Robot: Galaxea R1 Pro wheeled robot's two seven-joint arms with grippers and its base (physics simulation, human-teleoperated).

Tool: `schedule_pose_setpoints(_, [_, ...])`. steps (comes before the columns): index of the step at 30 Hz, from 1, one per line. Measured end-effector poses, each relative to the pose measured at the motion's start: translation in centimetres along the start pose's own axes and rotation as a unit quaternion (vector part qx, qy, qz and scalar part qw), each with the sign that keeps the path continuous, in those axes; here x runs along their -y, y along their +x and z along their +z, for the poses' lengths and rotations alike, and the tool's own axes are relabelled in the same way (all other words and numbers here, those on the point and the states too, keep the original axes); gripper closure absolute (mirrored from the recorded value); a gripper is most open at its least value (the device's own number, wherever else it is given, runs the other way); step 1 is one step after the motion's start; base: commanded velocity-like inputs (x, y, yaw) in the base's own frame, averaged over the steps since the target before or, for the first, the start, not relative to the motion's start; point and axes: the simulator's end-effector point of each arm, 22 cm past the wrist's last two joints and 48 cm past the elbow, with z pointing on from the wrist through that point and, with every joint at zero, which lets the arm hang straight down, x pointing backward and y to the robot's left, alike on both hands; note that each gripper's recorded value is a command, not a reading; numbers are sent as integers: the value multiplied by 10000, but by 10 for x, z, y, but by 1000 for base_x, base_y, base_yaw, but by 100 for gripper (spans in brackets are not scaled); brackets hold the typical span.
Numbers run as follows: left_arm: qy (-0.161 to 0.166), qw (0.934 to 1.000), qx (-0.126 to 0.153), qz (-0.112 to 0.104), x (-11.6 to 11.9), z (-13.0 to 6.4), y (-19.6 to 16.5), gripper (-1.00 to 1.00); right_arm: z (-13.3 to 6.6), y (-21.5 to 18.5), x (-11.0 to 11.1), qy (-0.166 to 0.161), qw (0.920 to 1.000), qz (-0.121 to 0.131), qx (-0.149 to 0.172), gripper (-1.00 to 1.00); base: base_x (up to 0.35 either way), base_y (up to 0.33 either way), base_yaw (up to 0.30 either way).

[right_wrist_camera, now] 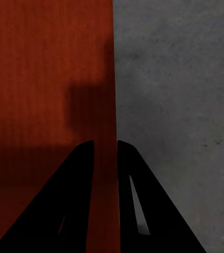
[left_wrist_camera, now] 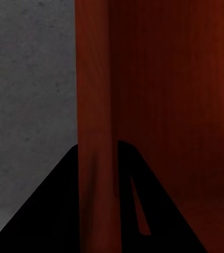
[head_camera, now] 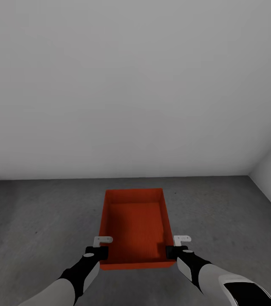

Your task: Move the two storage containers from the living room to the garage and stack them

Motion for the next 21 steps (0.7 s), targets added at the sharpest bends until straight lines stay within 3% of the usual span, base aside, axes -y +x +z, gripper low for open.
schedule_pose_setpoints(21, [0, 10000, 10, -1, 1, 20, 2, 100, 20, 1, 0, 0, 10000, 0, 10, 100, 0, 0, 0])
